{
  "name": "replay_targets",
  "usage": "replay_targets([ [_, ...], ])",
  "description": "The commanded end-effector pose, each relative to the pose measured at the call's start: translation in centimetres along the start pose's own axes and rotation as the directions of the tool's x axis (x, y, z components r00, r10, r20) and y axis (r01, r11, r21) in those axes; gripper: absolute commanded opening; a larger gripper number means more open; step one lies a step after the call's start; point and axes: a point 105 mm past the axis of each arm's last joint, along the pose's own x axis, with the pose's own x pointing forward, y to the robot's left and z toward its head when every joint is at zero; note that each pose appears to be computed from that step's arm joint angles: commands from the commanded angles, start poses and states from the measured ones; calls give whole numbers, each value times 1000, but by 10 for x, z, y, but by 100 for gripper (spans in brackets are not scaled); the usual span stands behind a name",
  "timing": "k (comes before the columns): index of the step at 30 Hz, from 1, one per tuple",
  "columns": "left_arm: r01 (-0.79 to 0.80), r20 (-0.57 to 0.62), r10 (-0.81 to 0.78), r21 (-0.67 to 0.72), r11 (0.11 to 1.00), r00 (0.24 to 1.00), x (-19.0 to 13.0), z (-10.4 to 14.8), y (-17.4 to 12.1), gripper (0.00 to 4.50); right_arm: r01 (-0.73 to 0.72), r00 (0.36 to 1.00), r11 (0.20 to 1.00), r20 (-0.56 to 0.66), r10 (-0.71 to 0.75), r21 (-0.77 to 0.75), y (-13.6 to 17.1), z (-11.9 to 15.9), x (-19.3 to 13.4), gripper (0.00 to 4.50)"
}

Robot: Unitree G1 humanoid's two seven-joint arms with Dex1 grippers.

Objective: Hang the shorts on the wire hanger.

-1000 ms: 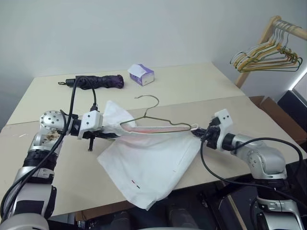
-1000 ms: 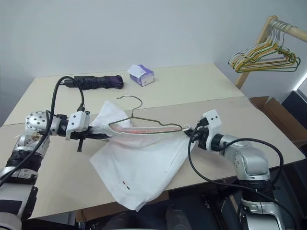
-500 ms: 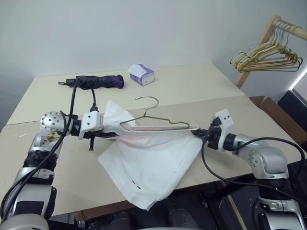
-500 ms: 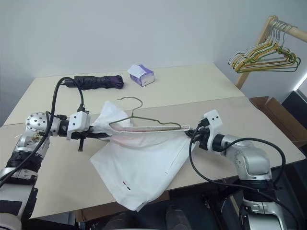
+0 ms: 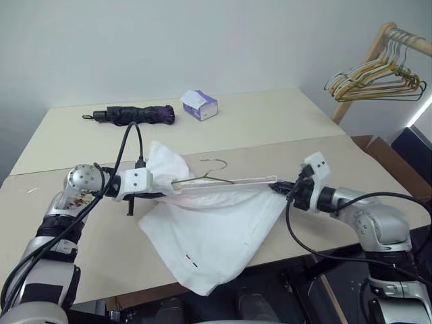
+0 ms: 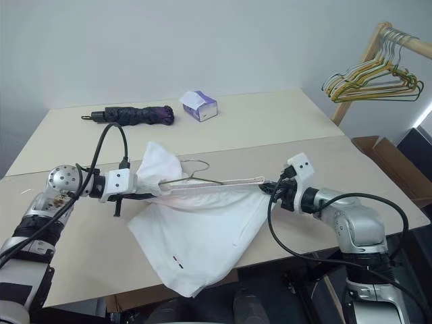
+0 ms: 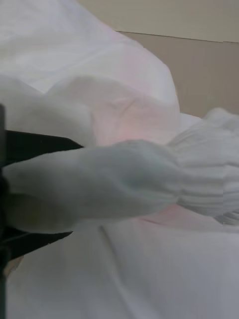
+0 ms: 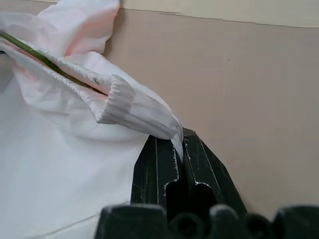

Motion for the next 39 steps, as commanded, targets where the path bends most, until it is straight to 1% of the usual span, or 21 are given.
replay_targets([
  [1, -38, -22, 38, -7, 999, 999, -4, 2, 11, 0, 3, 997, 989, 83, 10, -145, 10, 33, -7, 5],
  [4, -85, 28, 86, -30, 996, 996, 3, 13, 23, 0, -58, 993, 973, 84, 79, -224, 31, 38, -1, 5],
  [7, -128, 91, 135, -71, 989, 987, 5, 27, 36, 0, -104, 989, 955, 70, 128, -279, 47, 38, 3, 72],
  [11, -163, 117, 171, -73, 984, 978, 6, 36, 45, 0, -125, 988, 938, 49, 149, -325, 52, 37, 4, 211],
  [14, -172, 130, 179, -59, 983, 975, 6, 42, 50, 0, -117, 990, 931, 34, 136, -345, 47, 37, 1, 317],
  [17, -161, 158, 162, -19, 987, 974, 4, 53, 52, 0, -85, 994, 910, 31, 107, -407, 31, 55, -17, 423],
  [18, -155, 165, 154, -6, 988, 974, 3, 56, 53, 0, -75, 994, 900, 44, 104, -430, 26, 67, -26, 447],
  [21, -135, 175, 128, 31, 990, 976, 0, 63, 55, 0, -59, 993, 871, 64, 103, -488, 15, 100, -45, 447],
  [22, -128, 180, 118, 45, 991, 977, -1, 66, 57, 0, -53, 994, 848, 56, 96, -527, 10, 111, -50, 447],
  [23, -124, 183, 112, 54, 991, 977, -2, 69, 59, 0, -48, 995, 829, 46, 89, -557, 6, 119, -53, 447],
  [25, -118, 193, 102, 77, 990, 976, -2, 75, 63, 0, -77, 996, 790, -16, 85, -608, 0, 129, -51, 447],
  [26, -116, 200, 97, 84, 990, 975, -1, 78, 65, 0, -103, 995, 778, -55, 87, -620, -2, 129, -48, 447],
  [28, -114, 224, 91, 95, 989, 970, 2, 87, 69, 0, -200, 977, 715, -194, 92, -670, -7, 120, -38, 447],
  [29, -114, 231, 89, 97, 989, 969, 3, 90, 70, 0, -233, 967, 693, -239, 89, -682, -9, 117, -35, 447],
  [33, -77, 253, 42, 129, 989, 966, 8, 98, 67, 0, -305, 935, 672, -346, 77, -675, -17, 111, -12, 447],
  [35, -76, 257, 39, 136, 988, 966, 9, 100, 68, 0, -313, 929, 667, -364, 67, -676, -18, 110, 0, 447],
  [38, -72, 260, 32, 142, 987, 965, 10, 102, 67, 0, -323, 924, 678, -374, 76, -661, -17, 109, 11, 386],
  [39, -69, 260, 30, 145, 987, 965, 9, 102, 66, 0, -339, 917, 674, -390, 82, -656, -16, 107, 12, 351],
])
